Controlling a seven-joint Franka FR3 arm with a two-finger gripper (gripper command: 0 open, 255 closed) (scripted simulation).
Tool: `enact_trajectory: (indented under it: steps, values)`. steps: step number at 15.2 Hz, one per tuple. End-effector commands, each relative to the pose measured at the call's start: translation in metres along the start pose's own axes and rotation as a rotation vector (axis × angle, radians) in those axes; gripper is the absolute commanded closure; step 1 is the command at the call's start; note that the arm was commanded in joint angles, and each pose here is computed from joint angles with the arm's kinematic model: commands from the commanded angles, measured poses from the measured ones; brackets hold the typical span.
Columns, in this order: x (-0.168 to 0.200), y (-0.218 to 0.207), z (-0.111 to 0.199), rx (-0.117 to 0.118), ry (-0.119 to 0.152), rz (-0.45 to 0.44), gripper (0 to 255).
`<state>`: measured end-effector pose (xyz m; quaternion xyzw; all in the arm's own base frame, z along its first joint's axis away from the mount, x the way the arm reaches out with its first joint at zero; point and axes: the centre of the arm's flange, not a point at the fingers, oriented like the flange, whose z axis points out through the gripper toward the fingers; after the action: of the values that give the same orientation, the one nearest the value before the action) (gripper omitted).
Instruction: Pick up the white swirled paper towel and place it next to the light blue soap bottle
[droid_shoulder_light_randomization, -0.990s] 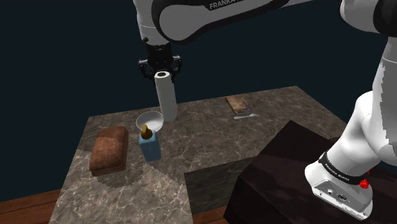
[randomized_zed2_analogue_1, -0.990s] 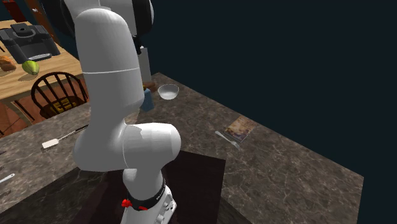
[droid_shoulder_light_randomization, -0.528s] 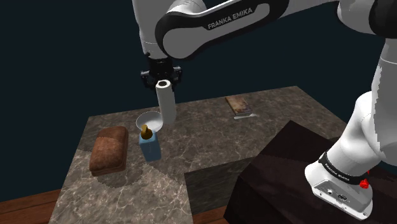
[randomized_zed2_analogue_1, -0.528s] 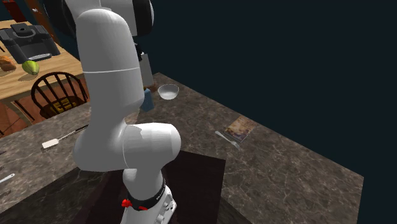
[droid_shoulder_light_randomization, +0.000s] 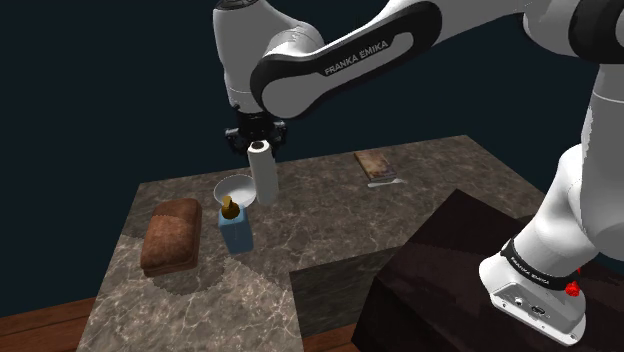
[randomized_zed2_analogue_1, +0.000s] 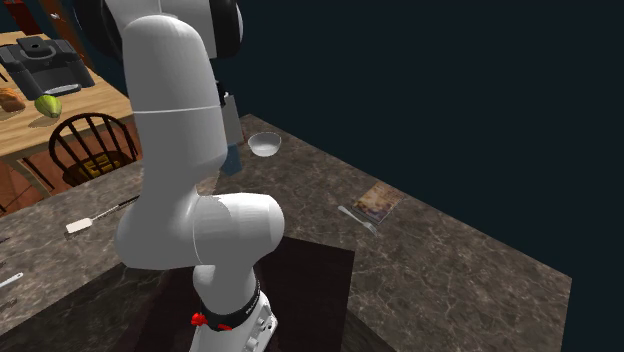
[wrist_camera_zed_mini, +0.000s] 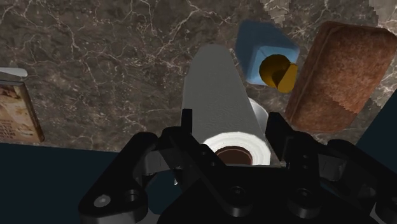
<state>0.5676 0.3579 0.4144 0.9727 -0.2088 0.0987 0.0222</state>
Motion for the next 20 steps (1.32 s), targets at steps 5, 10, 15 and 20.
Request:
enact_trajectory:
  steps: [5,10,15,20]
  values:
    - [-0.006,0.001,0.032,0.0,0.0,0.0,255]
    - [-0.012,0.001,0.057,0.0,0.0,0.0,255]
    - [-0.017,0.0,0.083,0.0,0.0,0.0,255]
    - [-0.022,0.0,0.109,0.0,0.0,0.0,255]
